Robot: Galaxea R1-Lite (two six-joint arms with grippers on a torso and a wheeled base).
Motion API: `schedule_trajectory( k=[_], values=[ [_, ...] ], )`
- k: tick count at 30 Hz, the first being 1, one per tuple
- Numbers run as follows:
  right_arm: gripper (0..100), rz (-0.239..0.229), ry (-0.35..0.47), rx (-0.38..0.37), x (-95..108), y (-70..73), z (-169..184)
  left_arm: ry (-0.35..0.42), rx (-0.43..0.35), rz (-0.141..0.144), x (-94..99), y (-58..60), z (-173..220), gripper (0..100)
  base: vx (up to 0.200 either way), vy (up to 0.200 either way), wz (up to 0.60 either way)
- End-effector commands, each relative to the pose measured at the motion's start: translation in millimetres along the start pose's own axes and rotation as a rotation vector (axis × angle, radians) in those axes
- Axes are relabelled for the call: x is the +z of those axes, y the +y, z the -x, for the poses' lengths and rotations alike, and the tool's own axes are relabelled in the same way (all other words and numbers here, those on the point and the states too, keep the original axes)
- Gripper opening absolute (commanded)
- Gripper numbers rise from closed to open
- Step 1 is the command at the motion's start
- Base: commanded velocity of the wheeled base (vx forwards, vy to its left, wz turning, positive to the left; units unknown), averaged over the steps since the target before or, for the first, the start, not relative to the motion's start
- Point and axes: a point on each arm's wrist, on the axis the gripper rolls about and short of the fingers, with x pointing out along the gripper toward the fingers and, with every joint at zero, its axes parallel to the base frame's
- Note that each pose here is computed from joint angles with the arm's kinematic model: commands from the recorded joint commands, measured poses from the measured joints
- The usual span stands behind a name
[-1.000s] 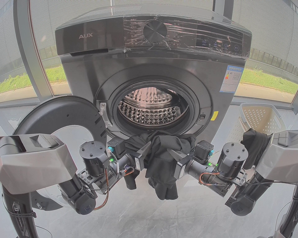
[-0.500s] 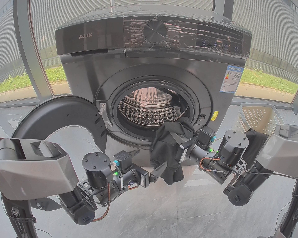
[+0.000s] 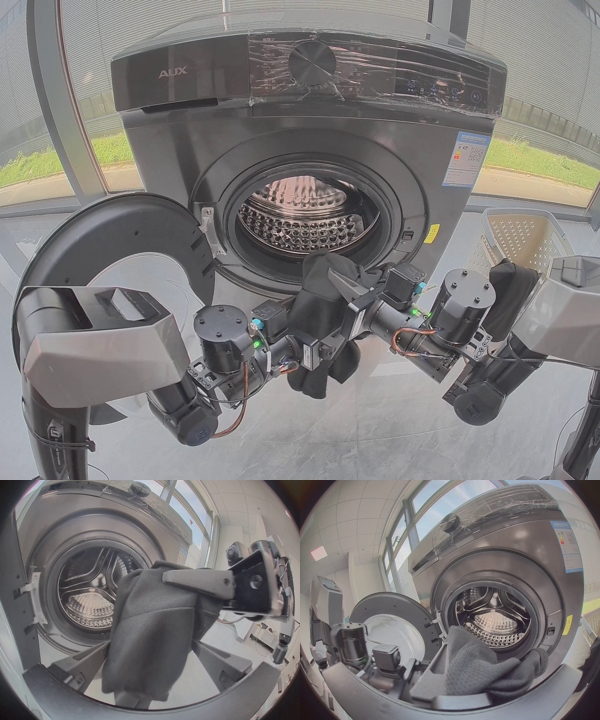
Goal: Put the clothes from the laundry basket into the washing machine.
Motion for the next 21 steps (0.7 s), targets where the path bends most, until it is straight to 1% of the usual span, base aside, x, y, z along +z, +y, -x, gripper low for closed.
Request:
schedule_trajectory(
  k=[1,3,5,6,7,9,10,12,13,15,17,19,20,21],
  values=[
    [0,-0.003,-0.001,0.021,1,8.1,2,0.001,0.020,-0.007,-16.6,7.1,-19,100,0.000,0.000,0.00],
    [0,-0.006,-0.001,0.030,1,11.8,2,-0.006,0.032,-0.013,-19.3,11.8,-24,100,0.000,0.000,0.00],
    [0,-0.006,0.000,0.033,1,12.8,3,-0.010,0.044,-0.013,-21.1,15.8,-27,100,0.000,0.000,0.00],
    [0,-0.006,0.000,0.033,1,12.8,3,-0.010,0.044,-0.013,-21.1,15.8,-27,100,0.000,0.000,0.00],
    [0,-0.006,0.004,0.034,0,13.3,3,-0.018,0.062,-0.013,-20.4,20.3,-29,100,0.000,0.000,0.00],
    [0,-0.007,0.001,0.039,0,14.9,3,-0.021,0.090,-0.013,-20.9,25.1,-30,100,0.000,0.000,0.00],
    [0,-0.007,0.001,0.039,0,14.9,3,-0.025,0.102,-0.013,-20.8,27.2,-31,0,0.000,0.000,0.00],
    [0,-0.007,0.001,0.039,0,14.9,3,-0.035,0.112,-0.013,-19.1,28.1,-32,0,0.000,0.000,0.00],
    [0,-0.007,0.002,0.039,0,14.9,3,-0.060,0.143,-0.009,-14.5,32.5,-36,0,0.000,0.000,0.00],
    [0,-0.005,0.022,0.035,-4,13.8,7,-0.081,0.184,-0.002,-10.0,38.1,-37,0,0.000,0.000,0.00],
    [0,-0.005,0.049,0.028,-8,12.4,12,-0.104,0.207,0.003,-4.4,39.2,-39,0,0.000,0.000,0.00],
    [0,-0.003,0.082,-0.001,-15,10.4,18,-0.123,0.224,0.009,0.2,41.8,-40,0,0.000,0.000,0.00],
    [0,-0.003,0.082,-0.001,-15,10.4,18,-0.138,0.228,0.014,5.5,41.6,-39,0,0.000,0.000,0.00],
    [0,0.001,0.117,-0.028,-21,9.4,25,-0.152,0.230,0.017,11.2,41.2,-38,0,0.000,0.000,0.00]
  ],
)
